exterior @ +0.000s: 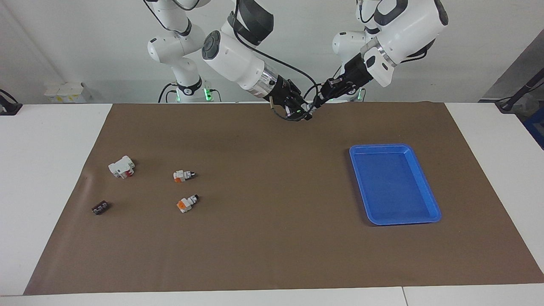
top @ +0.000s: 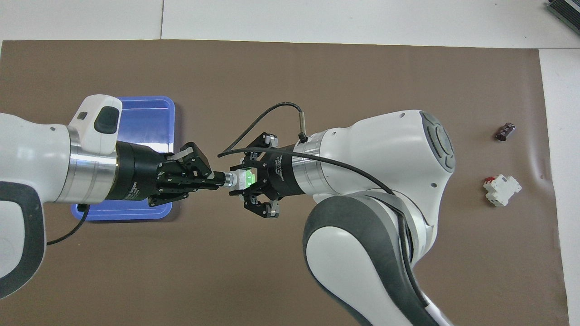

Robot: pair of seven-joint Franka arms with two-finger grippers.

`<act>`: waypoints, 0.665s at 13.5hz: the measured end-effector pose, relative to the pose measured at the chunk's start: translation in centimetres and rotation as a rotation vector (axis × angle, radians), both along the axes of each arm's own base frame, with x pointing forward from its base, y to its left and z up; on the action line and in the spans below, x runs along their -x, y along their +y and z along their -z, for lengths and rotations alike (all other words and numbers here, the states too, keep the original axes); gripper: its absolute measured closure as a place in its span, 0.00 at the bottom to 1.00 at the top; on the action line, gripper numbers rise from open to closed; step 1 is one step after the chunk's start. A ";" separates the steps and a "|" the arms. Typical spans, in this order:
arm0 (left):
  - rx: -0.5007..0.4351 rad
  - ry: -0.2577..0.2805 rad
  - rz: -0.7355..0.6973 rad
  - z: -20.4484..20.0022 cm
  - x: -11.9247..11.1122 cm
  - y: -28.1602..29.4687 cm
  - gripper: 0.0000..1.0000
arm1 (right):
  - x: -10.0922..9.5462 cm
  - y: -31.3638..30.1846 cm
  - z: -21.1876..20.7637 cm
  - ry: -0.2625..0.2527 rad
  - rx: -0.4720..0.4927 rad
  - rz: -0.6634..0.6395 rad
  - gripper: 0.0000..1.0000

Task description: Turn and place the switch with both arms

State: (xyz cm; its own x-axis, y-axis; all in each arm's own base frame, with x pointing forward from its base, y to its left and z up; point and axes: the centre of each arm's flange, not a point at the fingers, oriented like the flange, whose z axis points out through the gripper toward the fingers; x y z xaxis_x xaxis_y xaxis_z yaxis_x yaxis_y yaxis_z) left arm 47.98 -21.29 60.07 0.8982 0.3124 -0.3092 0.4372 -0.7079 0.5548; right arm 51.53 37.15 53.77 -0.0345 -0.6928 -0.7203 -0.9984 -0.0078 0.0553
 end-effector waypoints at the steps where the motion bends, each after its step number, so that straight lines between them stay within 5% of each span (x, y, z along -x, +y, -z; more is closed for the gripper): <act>1: 0.003 -0.025 0.027 0.0 0.0 0.0 0.90 | 0.0 0.0 0.0 0.000 0.000 0.000 0.59; 4: 0.011 -0.125 0.142 -0.1 -0.1 0.0 0.90 | -0.1 0.0 -0.1 -0.002 -0.001 0.002 0.59; 9: 0.027 -0.420 0.493 -0.1 -0.2 0.2 0.90 | -0.2 0.0 -0.2 0.003 -0.002 0.012 0.59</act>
State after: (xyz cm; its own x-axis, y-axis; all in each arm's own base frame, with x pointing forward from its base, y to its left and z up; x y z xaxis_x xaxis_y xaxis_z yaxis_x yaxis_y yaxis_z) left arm 48.14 -21.07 60.18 0.9805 -0.1706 0.0976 -0.1936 -0.7534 0.6284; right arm 51.72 37.14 53.93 -0.0449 -0.6909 -0.7216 -0.9983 0.0038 0.0584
